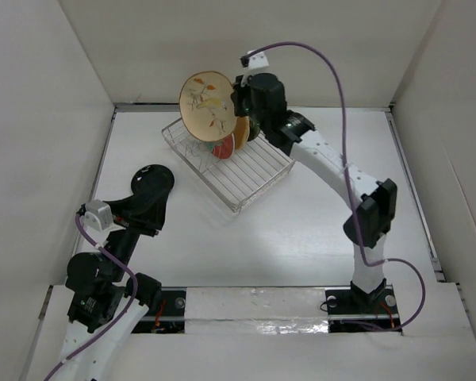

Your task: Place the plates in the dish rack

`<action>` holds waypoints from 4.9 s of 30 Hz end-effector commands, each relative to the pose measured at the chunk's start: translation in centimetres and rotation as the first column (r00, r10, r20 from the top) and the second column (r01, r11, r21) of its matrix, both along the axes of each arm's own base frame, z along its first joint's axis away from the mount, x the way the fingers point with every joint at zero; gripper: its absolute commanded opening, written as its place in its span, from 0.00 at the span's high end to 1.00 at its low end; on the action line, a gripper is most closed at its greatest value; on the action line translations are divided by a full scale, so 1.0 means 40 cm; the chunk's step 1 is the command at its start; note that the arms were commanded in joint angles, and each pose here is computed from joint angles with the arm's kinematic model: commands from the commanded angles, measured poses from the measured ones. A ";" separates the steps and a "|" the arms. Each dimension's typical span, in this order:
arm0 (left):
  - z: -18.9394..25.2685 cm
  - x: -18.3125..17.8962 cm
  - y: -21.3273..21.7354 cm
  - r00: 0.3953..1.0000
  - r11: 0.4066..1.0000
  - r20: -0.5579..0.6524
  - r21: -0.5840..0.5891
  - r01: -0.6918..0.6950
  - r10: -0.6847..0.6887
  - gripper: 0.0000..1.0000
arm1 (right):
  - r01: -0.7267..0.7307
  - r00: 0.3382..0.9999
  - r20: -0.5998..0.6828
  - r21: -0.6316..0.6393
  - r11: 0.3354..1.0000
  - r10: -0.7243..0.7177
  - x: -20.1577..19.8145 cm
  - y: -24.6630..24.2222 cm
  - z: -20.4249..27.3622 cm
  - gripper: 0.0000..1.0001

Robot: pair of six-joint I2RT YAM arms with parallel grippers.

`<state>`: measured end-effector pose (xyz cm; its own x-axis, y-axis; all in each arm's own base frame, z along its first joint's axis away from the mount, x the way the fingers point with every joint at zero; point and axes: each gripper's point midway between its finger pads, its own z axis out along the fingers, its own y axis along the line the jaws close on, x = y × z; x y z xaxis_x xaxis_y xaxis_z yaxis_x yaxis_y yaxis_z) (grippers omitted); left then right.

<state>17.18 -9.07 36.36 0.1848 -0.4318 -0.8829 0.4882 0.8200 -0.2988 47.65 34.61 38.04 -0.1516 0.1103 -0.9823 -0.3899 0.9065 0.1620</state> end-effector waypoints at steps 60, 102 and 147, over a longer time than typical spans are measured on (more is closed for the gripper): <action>-0.028 0.067 -0.012 0.995 0.999 -0.094 -0.016 -0.036 0.035 0.66 | 0.098 0.984 0.159 -0.070 0.993 -0.086 -0.146 0.123 -0.048 0.26; -0.736 0.383 0.380 0.402 0.576 -0.887 -0.211 -0.790 0.227 0.49 | -0.254 0.964 -0.024 0.222 0.941 0.266 -0.607 -0.169 -0.237 0.80; -0.301 0.308 0.079 0.872 0.894 -0.481 -0.424 -0.144 -0.088 1.00 | -0.446 0.842 -0.154 0.340 0.828 0.517 -0.504 0.123 -0.220 0.32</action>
<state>29.90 -3.40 20.54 -0.1368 -0.8224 -0.5522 -0.0166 0.5593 -0.8288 26.95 37.72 25.85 -0.5159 0.1911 -0.8351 -0.6213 0.5876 0.5183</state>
